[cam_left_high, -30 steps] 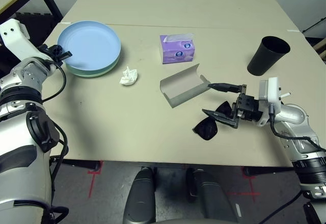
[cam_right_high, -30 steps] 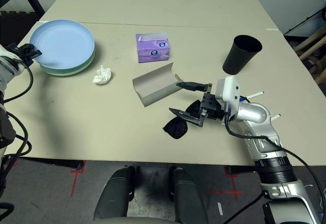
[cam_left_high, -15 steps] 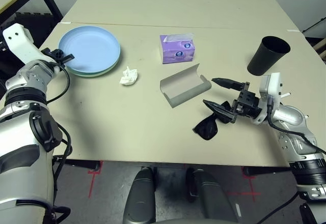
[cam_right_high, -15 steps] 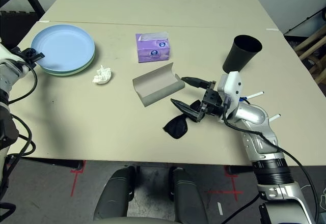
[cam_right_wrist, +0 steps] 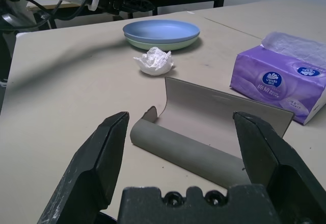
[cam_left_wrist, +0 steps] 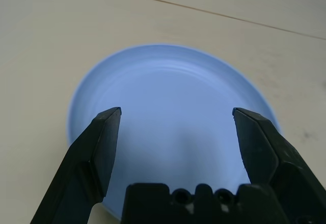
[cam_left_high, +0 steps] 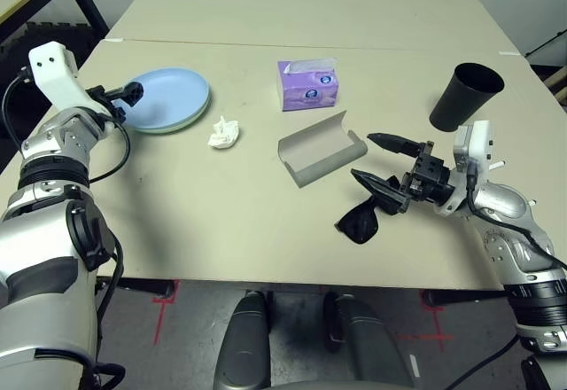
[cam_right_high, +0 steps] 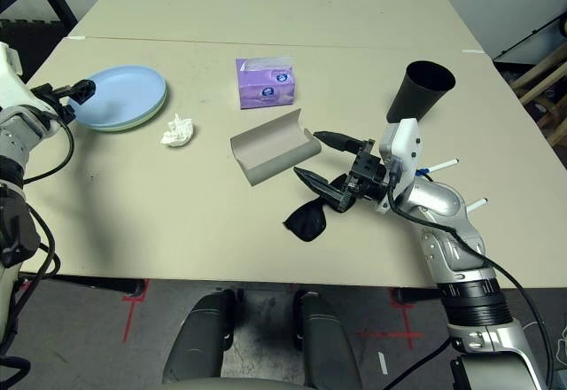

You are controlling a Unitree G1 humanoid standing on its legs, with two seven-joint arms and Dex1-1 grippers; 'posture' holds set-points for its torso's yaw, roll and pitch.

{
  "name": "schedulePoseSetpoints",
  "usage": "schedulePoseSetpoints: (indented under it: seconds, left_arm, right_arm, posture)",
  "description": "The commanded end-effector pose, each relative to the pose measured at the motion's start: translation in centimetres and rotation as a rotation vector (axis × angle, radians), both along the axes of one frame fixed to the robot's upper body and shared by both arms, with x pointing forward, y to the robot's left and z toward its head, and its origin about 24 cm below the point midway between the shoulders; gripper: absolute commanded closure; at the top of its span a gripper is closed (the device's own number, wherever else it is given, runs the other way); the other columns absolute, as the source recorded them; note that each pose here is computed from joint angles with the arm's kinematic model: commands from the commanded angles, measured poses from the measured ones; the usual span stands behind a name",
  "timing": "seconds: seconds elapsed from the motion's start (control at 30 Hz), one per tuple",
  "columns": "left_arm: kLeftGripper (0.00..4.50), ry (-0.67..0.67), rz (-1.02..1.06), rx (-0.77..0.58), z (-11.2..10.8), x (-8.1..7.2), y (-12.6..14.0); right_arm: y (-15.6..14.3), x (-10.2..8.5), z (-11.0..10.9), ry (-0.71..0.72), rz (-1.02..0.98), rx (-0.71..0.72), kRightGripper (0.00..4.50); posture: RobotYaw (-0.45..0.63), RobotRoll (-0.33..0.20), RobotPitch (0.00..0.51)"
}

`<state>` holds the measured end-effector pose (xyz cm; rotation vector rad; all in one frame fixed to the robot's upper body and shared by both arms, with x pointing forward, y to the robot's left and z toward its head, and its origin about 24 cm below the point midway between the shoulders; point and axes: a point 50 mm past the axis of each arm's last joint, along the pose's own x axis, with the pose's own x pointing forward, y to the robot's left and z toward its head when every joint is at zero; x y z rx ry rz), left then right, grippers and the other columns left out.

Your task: Organize and tidy the items on the table.

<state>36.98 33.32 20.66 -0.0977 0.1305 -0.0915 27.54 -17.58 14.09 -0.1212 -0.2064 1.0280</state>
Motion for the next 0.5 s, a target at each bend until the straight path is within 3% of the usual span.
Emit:
schedulePoseSetpoints:
  seconds: [0.03, 0.1, 0.23, 0.5]
  left_arm:
    - [0.06, 0.018, -0.21, 0.113, 0.5, -0.6, -0.8]
    - [0.06, 0.023, -0.366, 0.21, 0.4, -1.0, -1.8]
    - [0.06, 0.013, -0.605, 0.235, -0.3, -1.8, -3.9]
    - [0.06, 0.044, -0.729, 0.264, -2.4, -2.2, -5.6]
  right_arm:
    - [-0.4, -0.1, 0.4, -0.011, -0.009, -0.001, 0.0]
    - [-0.4, 0.0, 0.4, -0.012, -0.008, -0.004, 0.0]
    - [-0.2, 0.0, 0.3, -0.013, -0.002, -0.006, 0.0]
    - [-0.2, 0.0, 0.3, -0.015, -0.002, -0.007, 0.0]
  posture:
    - [0.15, 0.0, 0.182]
    - [0.15, 0.0, 0.181]
    - [0.15, 0.0, 0.179]
    - [0.14, 0.0, 0.179]
